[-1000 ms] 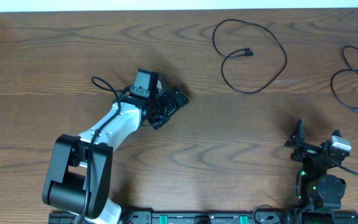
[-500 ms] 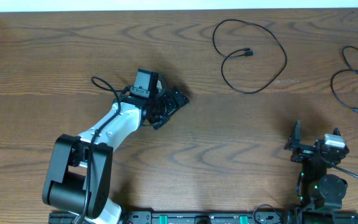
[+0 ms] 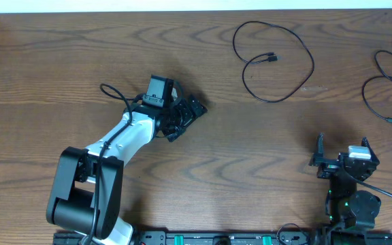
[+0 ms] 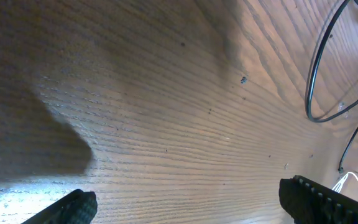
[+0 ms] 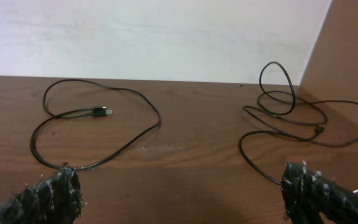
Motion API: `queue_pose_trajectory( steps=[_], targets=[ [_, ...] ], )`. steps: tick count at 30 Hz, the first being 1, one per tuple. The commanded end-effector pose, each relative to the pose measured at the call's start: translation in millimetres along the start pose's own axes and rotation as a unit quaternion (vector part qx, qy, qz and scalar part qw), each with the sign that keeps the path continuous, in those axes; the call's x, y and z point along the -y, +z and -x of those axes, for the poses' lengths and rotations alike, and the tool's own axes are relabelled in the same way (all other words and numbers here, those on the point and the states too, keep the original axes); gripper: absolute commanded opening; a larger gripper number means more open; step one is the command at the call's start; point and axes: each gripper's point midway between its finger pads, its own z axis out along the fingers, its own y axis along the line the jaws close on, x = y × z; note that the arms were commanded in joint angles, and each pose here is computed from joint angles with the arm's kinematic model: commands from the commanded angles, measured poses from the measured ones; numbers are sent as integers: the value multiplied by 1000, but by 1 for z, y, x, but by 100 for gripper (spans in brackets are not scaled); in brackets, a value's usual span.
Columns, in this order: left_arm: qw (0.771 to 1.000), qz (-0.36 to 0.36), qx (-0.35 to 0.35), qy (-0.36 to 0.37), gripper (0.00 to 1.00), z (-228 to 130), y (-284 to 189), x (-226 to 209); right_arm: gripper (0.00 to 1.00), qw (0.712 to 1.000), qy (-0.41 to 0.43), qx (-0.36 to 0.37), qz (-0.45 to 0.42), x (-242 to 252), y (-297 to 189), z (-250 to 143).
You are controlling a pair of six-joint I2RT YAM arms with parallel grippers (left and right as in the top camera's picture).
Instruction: Untangle cables
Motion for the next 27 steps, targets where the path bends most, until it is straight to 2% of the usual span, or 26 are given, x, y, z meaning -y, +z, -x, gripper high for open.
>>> queue_pose_trajectory(
  steps=[1, 22, 27],
  targets=[
    [1000, -1, 8, 6, 98, 4, -3, 3, 99, 1000, -6, 0, 2, 0, 0, -1],
    [1000, 1, 8, 5, 98, 4, -2, 2, 99, 1000, -6, 0, 2, 0, 0, -1],
    [1000, -12, 16, 16, 98, 3, -12, 12, 99, 1000, -6, 0, 2, 0, 0, -1]
  ],
)
